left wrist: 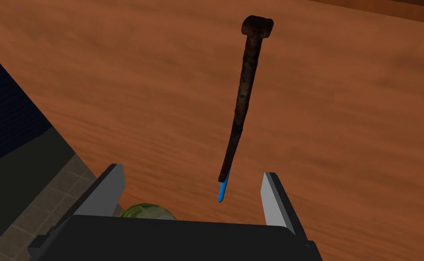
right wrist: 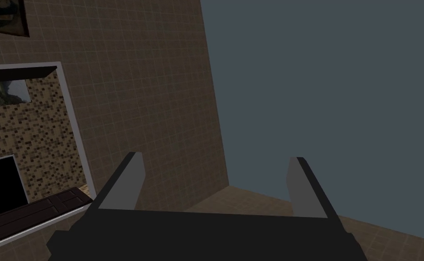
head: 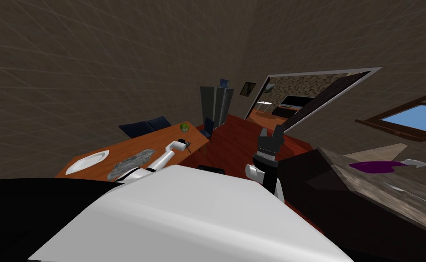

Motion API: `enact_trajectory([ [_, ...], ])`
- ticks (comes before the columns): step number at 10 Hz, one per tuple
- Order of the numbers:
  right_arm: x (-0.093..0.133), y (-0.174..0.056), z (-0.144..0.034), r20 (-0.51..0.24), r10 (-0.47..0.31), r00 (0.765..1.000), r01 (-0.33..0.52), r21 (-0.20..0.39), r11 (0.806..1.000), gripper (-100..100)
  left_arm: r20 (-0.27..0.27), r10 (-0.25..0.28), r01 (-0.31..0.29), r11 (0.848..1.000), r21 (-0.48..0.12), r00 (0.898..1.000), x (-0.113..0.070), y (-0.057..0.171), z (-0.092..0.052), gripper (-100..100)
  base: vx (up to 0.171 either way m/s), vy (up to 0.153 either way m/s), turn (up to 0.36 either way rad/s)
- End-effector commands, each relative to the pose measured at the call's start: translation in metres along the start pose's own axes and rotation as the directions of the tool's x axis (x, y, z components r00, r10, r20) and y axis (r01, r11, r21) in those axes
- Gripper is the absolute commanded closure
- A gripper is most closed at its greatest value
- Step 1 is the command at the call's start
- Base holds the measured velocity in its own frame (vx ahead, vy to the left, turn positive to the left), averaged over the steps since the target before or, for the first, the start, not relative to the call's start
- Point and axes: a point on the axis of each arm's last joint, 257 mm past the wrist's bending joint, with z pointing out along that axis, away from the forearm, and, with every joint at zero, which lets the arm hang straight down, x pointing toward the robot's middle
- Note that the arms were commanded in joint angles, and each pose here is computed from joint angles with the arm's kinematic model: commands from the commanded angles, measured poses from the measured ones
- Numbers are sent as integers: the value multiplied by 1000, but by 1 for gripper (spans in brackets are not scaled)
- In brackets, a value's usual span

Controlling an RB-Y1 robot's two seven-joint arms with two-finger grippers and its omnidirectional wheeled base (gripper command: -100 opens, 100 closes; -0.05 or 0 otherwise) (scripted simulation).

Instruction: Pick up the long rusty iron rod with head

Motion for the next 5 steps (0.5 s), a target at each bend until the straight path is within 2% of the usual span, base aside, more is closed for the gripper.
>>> enact_trajectory([
  [1,0,0,0,0,0,1000,0,0,1000,0,-21,0,-1,999,-48,1000,6,17,4,-100,-1,13,-70],
  [3,0,0,0,0,0,1000,0,0,1000,0,-21,0,-1,999,-48,1000,6,17,4,-100,11,17,-45],
  [4,0,0,0,0,0,1000,0,0,1000,0,-41,-1,-3,996,-92,999,12,32,7,-100,18,22,-77],
  [5,0,0,0,0,0,1000,0,0,1000,0,-41,-1,-3,996,-92,999,12,32,7,-100,20,43,-95],
])
